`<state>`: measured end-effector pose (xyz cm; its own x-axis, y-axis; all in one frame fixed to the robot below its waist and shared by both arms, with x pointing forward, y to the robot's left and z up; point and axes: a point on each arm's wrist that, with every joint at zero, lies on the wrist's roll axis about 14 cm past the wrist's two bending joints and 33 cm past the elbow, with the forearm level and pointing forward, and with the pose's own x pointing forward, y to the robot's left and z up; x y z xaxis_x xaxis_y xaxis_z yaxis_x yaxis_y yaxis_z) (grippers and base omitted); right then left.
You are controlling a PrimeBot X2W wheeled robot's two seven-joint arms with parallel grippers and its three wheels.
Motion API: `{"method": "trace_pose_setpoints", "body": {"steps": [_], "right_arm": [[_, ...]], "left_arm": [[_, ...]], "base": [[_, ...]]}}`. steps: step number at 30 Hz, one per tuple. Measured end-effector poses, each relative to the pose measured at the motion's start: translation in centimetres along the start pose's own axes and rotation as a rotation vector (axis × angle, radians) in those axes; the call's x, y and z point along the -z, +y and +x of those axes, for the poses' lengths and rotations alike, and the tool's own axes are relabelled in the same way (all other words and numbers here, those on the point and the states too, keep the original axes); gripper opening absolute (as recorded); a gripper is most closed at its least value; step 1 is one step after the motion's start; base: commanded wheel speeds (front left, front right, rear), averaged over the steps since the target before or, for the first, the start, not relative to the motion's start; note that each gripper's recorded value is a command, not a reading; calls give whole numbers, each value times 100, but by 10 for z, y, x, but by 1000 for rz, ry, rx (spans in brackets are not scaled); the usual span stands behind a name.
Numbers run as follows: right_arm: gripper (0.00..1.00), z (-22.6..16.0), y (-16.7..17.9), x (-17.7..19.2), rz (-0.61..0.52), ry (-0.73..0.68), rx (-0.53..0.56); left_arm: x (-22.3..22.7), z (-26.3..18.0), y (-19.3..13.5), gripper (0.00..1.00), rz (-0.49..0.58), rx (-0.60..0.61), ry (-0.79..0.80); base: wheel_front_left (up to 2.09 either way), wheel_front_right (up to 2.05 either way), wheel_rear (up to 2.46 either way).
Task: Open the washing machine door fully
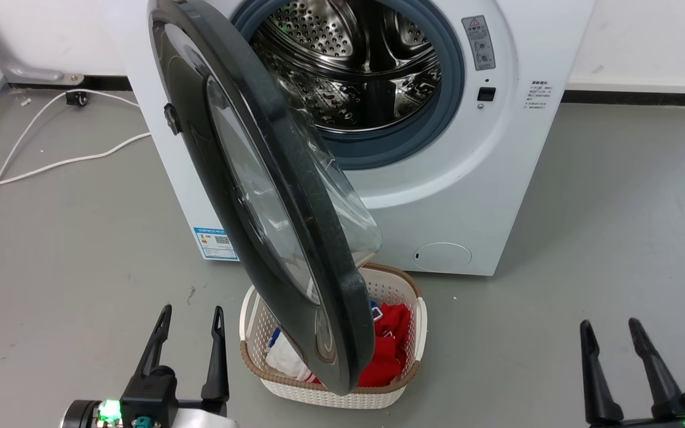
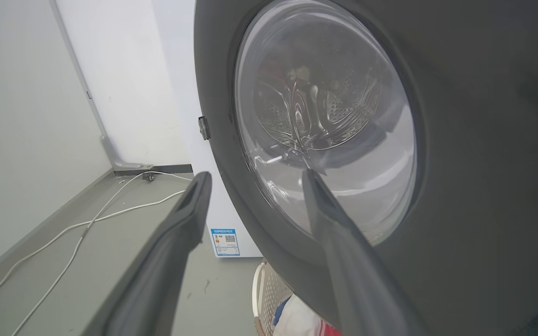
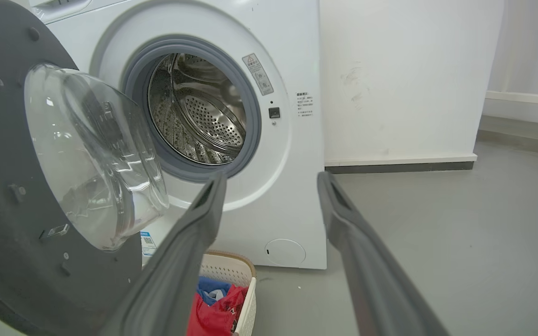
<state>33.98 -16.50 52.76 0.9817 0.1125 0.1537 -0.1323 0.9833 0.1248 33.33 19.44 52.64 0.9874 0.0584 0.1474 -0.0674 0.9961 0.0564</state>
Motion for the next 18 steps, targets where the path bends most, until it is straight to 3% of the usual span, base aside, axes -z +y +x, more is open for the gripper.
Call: {"method": "trace_pose_setpoints", "body": {"steps": [14, 18], "right_arm": [[100, -5, 14, 13, -20, 44, -39], [100, -5, 15, 16, -19, 53, -43]], "left_arm": [[3, -3, 3, 100, -1, -14, 12], [-13, 2, 17, 100, 40, -60, -42]], "base": [[0, 0, 0], [0, 0, 0]]}}
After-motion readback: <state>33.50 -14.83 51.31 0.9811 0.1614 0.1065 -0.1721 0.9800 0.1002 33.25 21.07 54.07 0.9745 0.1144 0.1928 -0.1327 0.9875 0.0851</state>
